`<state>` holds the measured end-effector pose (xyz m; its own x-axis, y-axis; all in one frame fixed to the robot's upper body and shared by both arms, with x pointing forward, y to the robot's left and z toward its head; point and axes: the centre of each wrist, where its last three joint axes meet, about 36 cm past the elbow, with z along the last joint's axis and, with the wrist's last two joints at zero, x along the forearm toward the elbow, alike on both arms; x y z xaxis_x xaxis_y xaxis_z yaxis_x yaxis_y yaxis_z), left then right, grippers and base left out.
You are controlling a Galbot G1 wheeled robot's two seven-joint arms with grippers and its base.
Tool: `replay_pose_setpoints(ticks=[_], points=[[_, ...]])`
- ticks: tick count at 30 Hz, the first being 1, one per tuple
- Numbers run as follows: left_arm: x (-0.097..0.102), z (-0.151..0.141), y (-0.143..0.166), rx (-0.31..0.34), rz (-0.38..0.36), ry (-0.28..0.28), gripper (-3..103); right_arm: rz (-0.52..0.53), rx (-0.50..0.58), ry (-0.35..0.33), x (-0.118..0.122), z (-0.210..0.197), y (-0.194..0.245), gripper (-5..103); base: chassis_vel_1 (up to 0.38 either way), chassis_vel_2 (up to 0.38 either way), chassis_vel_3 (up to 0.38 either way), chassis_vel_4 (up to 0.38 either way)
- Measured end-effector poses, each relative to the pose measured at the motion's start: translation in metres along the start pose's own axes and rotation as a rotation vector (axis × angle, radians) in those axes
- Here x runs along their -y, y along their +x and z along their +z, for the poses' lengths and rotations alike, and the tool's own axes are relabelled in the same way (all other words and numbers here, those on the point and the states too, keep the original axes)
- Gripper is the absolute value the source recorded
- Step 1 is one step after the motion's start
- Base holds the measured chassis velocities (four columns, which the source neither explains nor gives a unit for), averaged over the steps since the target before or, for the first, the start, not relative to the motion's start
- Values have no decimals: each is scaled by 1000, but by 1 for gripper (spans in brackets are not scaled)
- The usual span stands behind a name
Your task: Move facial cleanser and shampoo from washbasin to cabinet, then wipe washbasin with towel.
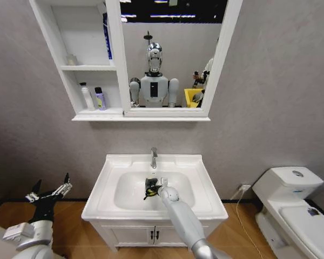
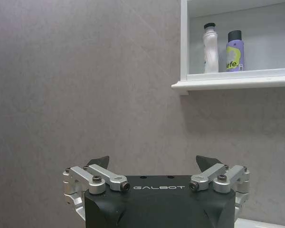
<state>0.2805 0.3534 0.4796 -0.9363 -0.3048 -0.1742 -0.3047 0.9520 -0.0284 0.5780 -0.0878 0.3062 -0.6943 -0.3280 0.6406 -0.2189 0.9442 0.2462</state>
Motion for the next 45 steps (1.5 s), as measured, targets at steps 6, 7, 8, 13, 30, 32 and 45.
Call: replay_pose_setpoints(ticks=[6,7,8,13,30,32,45], points=[[7,0,-4,-1,13,8,100,22,3,-27,16,9,14,1,0,0,0,0],[9,1,-5,-4,18,10,100,38,7,-35,27,11,22,1,0,0,0,0],[12,3,-6,-6,25,13,100,53,13,-41,36,13,29,1,0,0,0,0],[24,5,-9,-14,48,26,100,113,33,-53,64,17,57,1,0,0,0,0],[45,2,-17,-15,91,44,100,303,310,103,105,-1,131,1,0,0,0,0],[46,2,-16,-14,93,44,100,324,356,134,107,-7,135,1,0,0,0,0],[49,-8,-12,5,87,50,100,489,508,230,158,-47,149,1,0,0,0,0]])
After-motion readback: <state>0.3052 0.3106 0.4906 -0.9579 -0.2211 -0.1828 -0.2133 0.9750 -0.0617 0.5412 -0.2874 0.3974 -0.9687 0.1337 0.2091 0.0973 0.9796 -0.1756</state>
